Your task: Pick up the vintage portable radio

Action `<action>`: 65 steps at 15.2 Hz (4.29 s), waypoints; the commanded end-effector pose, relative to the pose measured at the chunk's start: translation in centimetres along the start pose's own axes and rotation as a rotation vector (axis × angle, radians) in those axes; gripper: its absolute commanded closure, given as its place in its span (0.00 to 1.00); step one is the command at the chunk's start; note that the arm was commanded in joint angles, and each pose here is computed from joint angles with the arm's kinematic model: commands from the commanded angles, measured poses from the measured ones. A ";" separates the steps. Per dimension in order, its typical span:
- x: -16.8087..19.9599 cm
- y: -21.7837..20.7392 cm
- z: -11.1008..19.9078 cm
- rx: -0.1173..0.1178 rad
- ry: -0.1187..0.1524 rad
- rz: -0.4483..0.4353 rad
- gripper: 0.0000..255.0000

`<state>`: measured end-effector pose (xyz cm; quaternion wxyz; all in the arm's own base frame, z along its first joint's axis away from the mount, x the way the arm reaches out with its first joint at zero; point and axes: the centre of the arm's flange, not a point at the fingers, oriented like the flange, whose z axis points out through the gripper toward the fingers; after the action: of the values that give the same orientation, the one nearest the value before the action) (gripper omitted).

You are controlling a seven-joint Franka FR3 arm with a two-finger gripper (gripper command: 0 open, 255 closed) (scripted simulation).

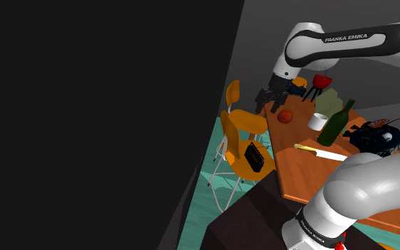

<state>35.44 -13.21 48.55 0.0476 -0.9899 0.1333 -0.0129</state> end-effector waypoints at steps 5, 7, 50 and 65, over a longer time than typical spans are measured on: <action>3.0 4.8 5.4 -0.001 -0.008 0.037 0.00; 3.9 6.5 7.3 -0.001 -0.011 0.050 0.00; 13.7 27.7 36.0 -0.001 -0.047 0.203 1.00; 12.9 27.2 27.2 -0.002 -0.050 0.203 1.00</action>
<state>41.75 -40.30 18.39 0.0510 -0.9713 0.2316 0.0170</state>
